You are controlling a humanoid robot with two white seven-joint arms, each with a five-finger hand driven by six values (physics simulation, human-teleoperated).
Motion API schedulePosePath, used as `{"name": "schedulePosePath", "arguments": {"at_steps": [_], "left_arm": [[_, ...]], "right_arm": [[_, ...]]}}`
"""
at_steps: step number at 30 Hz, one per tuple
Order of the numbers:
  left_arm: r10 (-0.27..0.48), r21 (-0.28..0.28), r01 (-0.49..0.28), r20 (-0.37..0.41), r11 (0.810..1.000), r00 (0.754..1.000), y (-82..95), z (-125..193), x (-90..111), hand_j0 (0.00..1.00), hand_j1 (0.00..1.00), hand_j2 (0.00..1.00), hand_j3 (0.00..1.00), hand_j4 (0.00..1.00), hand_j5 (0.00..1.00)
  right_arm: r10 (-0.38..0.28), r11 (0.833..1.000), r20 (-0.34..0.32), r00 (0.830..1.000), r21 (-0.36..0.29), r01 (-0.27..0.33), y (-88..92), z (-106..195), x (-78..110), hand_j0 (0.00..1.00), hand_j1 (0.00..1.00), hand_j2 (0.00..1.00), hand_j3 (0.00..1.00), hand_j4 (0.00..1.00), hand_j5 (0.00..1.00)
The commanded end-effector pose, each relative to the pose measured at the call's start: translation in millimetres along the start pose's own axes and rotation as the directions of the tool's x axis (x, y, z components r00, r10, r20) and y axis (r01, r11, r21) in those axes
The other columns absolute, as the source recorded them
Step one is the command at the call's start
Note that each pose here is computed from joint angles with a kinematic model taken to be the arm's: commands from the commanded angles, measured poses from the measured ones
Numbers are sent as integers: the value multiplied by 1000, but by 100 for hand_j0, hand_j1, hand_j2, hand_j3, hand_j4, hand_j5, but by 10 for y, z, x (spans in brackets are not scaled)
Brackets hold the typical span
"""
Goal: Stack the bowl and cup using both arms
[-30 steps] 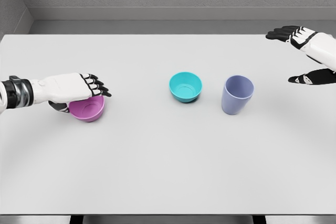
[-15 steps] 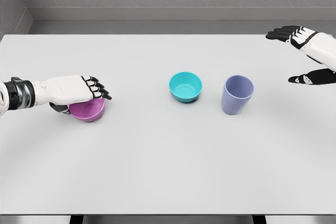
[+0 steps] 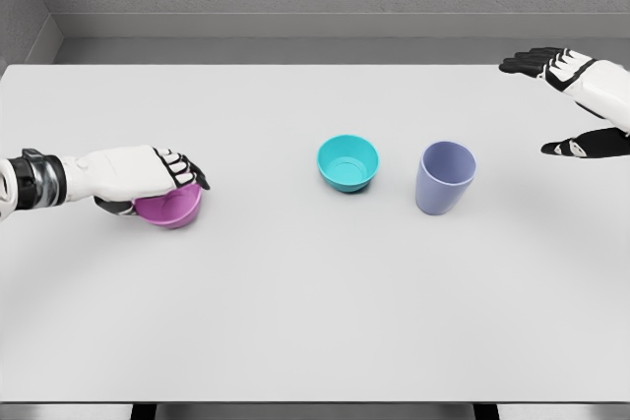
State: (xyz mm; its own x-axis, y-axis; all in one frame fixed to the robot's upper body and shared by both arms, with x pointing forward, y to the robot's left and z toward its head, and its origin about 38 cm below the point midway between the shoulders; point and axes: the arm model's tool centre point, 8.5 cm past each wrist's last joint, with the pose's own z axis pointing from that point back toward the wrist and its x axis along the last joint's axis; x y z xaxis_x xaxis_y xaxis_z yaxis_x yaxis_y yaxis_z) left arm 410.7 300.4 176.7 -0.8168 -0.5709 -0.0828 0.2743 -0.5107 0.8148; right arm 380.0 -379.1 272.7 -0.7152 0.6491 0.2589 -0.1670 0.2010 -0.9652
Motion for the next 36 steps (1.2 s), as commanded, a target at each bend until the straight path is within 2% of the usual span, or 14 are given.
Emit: {"name": "schedulePosePath", "arguments": {"at_steps": [1,5,8,13,18,23,26,31,36], "left_arm": [[11,10,-11,1,1000,1000,9,7,-7,33,33,33,33,33,33],[32,42,-33,19,999,999,64,-31,18,29,29,29,29,29,29],[36,72,-38,28,997,999,150,-59,21,20,20,20,20,20,20],[37,165,-46,56,985,998,405,-221,94,19,19,19,19,19,19],[20,223,-40,91,974,996,630,-397,199,18,18,18,18,18,18],[-2,299,-39,134,954,991,950,-580,320,18,18,18,18,18,18],[29,310,-77,156,948,987,1018,-757,325,18,18,18,18,18,18],[48,317,-98,164,943,985,1150,-911,287,18,18,18,18,18,18],[42,299,-88,157,950,987,1244,-1194,355,18,18,18,18,18,18]], "right_arm": [[-3,1000,0,1000,-6,3,-16,3,0,100,100,100,100,100,100],[-2,1000,0,1000,-7,2,-22,1,1,100,100,100,100,100,100],[-3,1000,-1,1000,-7,3,-21,4,-4,100,100,100,100,100,100],[-1,1000,-1,1000,-9,1,-32,3,-4,100,100,100,100,100,100],[-1,1000,0,1000,-8,1,-27,2,0,100,100,100,100,100,100],[-2,1000,-2,1000,-8,2,-26,5,-4,100,100,100,100,100,100],[-2,1000,-2,1000,-8,2,-26,5,-4,100,100,100,100,100,100],[0,1000,0,1000,-9,0,-33,1,1,100,100,100,100,100,100],[-2,1000,-2,1000,-8,2,-26,5,-4,100,100,100,100,100,100]]}}
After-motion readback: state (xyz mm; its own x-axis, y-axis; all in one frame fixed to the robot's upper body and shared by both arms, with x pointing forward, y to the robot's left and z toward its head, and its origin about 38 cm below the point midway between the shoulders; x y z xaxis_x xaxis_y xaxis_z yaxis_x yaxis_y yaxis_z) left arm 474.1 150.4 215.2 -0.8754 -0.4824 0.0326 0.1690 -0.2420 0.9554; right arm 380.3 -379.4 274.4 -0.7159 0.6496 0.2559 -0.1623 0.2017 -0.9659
